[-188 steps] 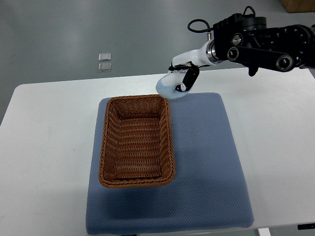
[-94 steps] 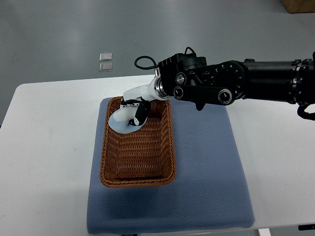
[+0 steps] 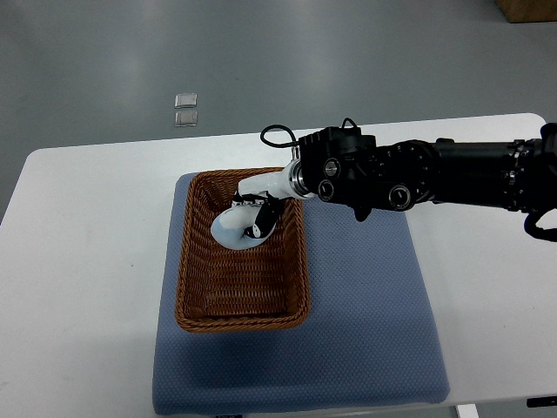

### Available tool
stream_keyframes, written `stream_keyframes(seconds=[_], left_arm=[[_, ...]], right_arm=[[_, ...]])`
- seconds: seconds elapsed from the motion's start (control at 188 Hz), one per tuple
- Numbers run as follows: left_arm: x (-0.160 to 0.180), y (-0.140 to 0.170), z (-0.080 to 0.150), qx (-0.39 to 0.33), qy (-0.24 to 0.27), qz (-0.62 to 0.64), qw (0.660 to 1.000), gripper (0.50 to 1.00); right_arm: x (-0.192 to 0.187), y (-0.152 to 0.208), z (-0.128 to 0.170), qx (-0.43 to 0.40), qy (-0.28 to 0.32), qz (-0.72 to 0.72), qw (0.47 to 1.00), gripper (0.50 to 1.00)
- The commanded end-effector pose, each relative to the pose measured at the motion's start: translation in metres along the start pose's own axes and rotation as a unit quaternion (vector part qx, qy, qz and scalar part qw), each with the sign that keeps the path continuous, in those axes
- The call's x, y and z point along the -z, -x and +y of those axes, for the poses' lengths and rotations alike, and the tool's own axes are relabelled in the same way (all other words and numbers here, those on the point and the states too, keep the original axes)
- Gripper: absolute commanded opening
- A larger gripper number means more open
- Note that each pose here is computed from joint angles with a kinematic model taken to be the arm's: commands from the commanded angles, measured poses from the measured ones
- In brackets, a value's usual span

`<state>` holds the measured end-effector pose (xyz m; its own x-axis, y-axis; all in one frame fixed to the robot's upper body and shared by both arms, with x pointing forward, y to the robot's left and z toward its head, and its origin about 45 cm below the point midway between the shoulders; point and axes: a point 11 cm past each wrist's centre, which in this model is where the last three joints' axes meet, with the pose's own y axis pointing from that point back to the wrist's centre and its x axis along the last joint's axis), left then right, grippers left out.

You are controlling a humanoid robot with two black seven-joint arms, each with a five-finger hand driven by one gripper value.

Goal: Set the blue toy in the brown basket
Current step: 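Lower the toy into the basket and open the right hand fingers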

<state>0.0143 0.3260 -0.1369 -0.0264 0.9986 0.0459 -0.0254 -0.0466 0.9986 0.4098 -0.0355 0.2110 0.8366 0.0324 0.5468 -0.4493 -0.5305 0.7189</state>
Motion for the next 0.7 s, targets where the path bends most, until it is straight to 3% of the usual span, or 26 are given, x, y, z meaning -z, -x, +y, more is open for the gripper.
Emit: stream_keyframes(seconds=[0.0,0.303,0.696], left_arm=[[0.0,0.0,0.0,0.0,0.0,0.0,1.0,1.0],[0.0,0.0,0.0,0.0,0.0,0.0,1.0,1.0],[0.0,0.0,0.0,0.0,0.0,0.0,1.0,1.0]], right_arm=[[-0.004,0.008,-0.003,0.007,0.0,-0.008,1.0,0.688],[-0.006,0.004,-0.003,0.004,0.003,-0.013,1.0,0.856],[0.018,-0.027,0.014,-0.001,-0.01,0.009,1.0,0.889]])
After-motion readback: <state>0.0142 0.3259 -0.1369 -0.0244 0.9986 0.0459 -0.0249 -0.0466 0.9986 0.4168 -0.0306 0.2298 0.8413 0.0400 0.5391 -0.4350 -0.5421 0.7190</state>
